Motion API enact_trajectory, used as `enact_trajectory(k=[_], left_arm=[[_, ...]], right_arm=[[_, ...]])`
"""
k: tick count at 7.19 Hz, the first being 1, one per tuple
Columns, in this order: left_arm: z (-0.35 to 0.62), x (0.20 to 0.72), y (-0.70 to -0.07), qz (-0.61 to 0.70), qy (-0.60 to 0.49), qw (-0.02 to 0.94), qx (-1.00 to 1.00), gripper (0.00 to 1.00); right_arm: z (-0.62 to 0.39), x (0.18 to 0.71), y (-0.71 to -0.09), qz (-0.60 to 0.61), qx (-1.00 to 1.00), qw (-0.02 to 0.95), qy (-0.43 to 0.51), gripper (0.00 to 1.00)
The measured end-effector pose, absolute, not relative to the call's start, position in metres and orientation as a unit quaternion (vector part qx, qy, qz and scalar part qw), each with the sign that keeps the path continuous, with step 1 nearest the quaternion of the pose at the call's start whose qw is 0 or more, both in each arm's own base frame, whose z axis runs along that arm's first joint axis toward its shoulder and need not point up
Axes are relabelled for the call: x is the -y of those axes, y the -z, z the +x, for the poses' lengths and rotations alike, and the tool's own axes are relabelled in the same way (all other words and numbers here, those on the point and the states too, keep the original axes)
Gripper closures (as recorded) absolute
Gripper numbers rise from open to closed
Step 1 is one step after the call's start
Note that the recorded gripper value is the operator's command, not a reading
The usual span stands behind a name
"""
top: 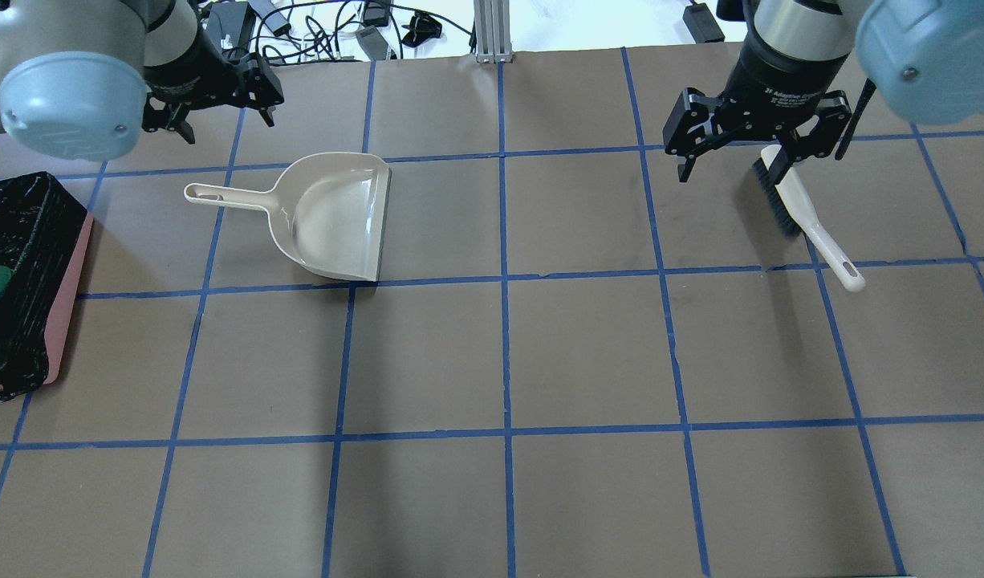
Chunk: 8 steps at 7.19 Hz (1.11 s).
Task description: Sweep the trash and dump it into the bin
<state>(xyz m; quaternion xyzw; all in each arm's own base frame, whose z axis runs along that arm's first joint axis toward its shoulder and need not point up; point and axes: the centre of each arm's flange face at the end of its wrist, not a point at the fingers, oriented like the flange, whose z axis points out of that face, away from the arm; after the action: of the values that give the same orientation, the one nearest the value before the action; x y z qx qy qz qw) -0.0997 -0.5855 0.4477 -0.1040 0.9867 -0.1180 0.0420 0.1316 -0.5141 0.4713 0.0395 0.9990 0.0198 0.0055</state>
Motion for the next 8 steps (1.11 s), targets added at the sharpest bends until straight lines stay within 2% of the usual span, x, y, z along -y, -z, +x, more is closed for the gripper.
enact_trajectory(k=[2, 6, 8], left_arm=[[-0.124, 0.562, -0.469, -0.069, 0.108, 0.042, -0.991, 0.00], [-0.167, 0.472, -0.514, -0.014, 0.022, 0.000, -1.000, 0.00], [-0.170, 0.454, -0.521, 0.020, 0.013, -0.008, -1.000, 0.00]], right_arm=[[0.132, 0.515, -0.468, 0.038, -0.999, 0.006, -0.019, 0.00], [0.131, 0.515, -0.467, 0.038, -0.999, 0.003, -0.019, 0.00], [0.132, 0.515, -0.467, 0.037, -0.999, 0.005, -0.019, 0.00]])
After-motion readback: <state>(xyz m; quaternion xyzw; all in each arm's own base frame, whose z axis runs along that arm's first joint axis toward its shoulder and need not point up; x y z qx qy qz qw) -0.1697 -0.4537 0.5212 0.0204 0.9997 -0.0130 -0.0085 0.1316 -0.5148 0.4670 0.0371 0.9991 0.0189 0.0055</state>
